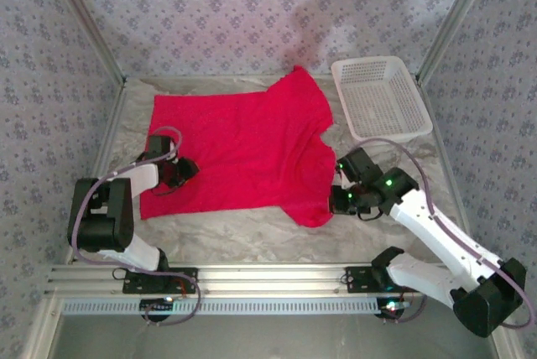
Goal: Fold the inside-out t-shirt
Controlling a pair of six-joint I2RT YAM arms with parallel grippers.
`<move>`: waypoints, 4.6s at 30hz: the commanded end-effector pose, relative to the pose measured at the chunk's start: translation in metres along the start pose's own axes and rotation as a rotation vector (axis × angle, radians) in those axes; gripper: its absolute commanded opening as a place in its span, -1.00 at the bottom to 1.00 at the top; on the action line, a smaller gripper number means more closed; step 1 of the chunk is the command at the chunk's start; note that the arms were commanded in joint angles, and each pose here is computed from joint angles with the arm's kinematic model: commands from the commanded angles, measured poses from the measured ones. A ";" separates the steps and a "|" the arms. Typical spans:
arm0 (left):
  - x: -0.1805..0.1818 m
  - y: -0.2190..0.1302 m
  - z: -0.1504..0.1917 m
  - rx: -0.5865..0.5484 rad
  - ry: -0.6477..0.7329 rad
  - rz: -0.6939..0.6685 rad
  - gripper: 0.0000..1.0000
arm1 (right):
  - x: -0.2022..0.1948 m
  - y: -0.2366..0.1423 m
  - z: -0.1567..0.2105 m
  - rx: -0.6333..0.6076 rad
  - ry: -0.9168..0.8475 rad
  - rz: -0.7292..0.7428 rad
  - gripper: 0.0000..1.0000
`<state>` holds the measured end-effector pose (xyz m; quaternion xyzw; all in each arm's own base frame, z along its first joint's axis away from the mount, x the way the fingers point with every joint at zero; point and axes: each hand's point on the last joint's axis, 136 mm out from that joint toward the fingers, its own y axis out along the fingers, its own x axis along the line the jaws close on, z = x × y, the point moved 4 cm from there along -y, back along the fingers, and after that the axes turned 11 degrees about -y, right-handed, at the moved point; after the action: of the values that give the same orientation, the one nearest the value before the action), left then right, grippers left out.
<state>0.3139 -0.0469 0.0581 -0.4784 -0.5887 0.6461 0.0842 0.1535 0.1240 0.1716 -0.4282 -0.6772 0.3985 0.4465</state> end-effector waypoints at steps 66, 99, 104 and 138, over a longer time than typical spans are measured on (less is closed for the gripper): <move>0.102 -0.047 -0.097 -0.212 -0.353 -0.313 0.01 | 0.039 0.076 -0.196 -0.098 0.052 -0.118 0.24; 0.059 -0.078 -0.098 -0.264 -0.345 -0.057 -1.00 | 0.007 0.128 0.018 0.170 0.218 0.048 -0.09; 0.054 -0.084 -0.097 -0.266 -0.354 -0.033 -1.00 | 0.008 0.129 0.012 0.165 0.223 0.064 -0.84; -0.190 -0.598 -0.026 -1.209 0.254 0.742 -1.00 | 0.045 -0.469 -0.100 -1.496 -0.138 0.042 -1.00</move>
<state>0.1906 0.0210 0.6466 -0.6828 -0.6091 0.1965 -0.3522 0.1524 0.0552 0.6273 -0.5665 -0.8150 -0.1141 0.0425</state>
